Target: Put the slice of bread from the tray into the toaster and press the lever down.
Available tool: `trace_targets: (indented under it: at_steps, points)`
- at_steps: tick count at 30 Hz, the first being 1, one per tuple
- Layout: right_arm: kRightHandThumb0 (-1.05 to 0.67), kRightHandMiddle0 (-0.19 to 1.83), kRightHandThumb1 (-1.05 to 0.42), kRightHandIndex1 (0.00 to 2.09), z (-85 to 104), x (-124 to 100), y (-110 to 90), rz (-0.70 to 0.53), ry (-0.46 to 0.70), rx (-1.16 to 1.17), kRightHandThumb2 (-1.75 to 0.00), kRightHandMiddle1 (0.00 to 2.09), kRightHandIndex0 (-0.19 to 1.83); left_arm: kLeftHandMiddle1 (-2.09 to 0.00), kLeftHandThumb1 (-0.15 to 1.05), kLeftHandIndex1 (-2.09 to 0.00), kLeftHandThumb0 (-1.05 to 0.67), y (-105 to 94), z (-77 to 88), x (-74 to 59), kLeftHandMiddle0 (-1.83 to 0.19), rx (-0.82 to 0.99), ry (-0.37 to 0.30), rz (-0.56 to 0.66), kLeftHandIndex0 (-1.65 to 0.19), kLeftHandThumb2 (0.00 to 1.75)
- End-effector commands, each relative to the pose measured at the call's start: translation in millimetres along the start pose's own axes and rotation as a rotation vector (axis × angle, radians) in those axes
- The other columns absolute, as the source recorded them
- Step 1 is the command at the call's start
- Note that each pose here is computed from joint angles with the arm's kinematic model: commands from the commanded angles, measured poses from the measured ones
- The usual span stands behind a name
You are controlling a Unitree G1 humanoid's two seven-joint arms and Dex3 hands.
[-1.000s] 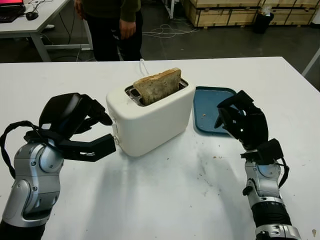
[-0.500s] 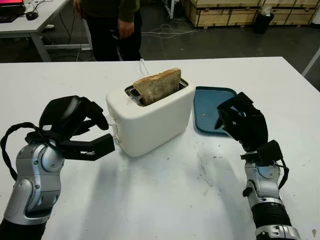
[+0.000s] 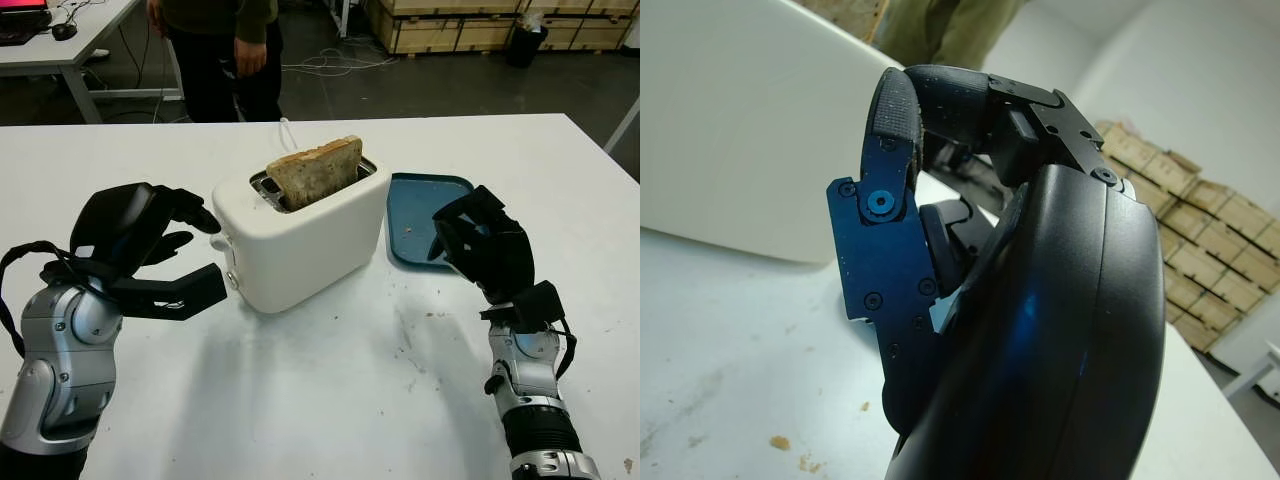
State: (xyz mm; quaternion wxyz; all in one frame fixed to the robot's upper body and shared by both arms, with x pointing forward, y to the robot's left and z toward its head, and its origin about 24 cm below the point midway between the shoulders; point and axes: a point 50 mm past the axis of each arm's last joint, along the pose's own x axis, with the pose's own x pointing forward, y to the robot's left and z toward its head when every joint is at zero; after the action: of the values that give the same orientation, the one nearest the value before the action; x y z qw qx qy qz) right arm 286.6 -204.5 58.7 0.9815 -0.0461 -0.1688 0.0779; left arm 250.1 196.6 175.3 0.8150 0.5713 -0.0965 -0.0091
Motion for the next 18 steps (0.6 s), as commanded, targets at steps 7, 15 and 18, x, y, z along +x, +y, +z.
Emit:
trace_targets:
  at_steps: [7, 15, 18]
  points:
    - [-0.42, 0.50, -0.92, 1.75, 3.0, 1.0, 1.3, -0.003, -0.027, 0.010, -0.35, 1.75, 0.80, -1.63, 0.92, -0.05, -0.01, 0.4, 0.4, 2.7, -1.04, 0.013, -0.003, -0.021, -1.10, 0.04]
    - [-0.41, 0.50, -0.92, 1.75, 3.6, 1.2, 1.7, 0.002, -0.035, 0.012, -0.35, 1.75, 0.81, -1.66, 0.92, -0.03, 0.02, -2.2, 0.7, 3.5, -1.06, 0.014, -0.001, -0.038, -1.08, 0.04]
    - [-0.42, 0.51, -0.92, 1.75, 3.5, 1.3, 1.8, 0.003, -0.035, 0.012, -0.35, 1.75, 0.81, -1.67, 0.92, -0.02, 0.01, -2.6, 0.7, 3.7, -1.04, 0.012, 0.007, -0.047, -1.07, 0.05]
